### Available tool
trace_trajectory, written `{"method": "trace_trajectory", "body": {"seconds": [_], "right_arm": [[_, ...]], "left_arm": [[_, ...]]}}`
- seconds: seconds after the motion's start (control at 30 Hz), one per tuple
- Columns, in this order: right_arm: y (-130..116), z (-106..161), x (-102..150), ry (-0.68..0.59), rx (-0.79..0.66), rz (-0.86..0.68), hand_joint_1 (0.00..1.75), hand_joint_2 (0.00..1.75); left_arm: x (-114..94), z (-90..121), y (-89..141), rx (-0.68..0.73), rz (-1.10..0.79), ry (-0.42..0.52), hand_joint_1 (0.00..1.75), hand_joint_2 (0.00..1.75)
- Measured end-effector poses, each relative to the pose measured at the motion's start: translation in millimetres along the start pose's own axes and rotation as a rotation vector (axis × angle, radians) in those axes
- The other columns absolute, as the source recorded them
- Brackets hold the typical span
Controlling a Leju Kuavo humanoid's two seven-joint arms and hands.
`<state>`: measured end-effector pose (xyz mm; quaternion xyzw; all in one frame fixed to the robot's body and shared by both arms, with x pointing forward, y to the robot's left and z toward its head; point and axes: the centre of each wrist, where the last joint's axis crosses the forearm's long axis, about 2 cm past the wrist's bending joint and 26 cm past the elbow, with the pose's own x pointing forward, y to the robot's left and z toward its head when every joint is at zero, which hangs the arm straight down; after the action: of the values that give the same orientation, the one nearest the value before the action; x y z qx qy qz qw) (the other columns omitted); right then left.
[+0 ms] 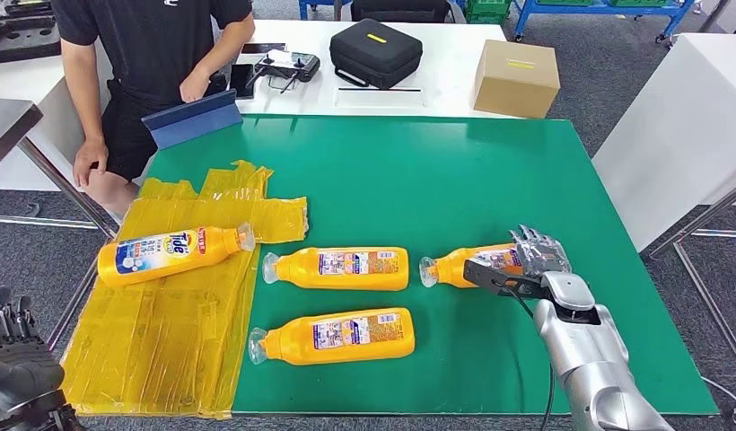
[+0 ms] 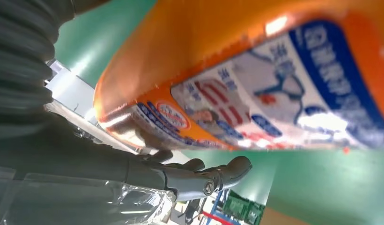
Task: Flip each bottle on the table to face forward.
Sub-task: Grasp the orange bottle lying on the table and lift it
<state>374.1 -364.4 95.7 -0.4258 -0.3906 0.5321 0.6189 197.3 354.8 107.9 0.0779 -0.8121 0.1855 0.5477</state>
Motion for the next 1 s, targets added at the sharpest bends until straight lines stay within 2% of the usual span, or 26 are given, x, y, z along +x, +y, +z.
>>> {"method": "trace_trajectory", "body": {"seconds": [0.7, 1.0], "right_arm": [[3.6, 0.6, -8.7, 0.023, 0.028, -0.030, 1.75, 1.75], [0.9, 7.9, -12.5, -0.088, -0.014, -0.163, 1.75, 1.75]], "left_arm": [[8.0, 9.4, 5.5, -0.007, 0.000, 0.008, 0.00, 0.00], [7.9, 12.9, 9.8, -0.016, -0.002, 0.021, 0.00, 0.00]]}}
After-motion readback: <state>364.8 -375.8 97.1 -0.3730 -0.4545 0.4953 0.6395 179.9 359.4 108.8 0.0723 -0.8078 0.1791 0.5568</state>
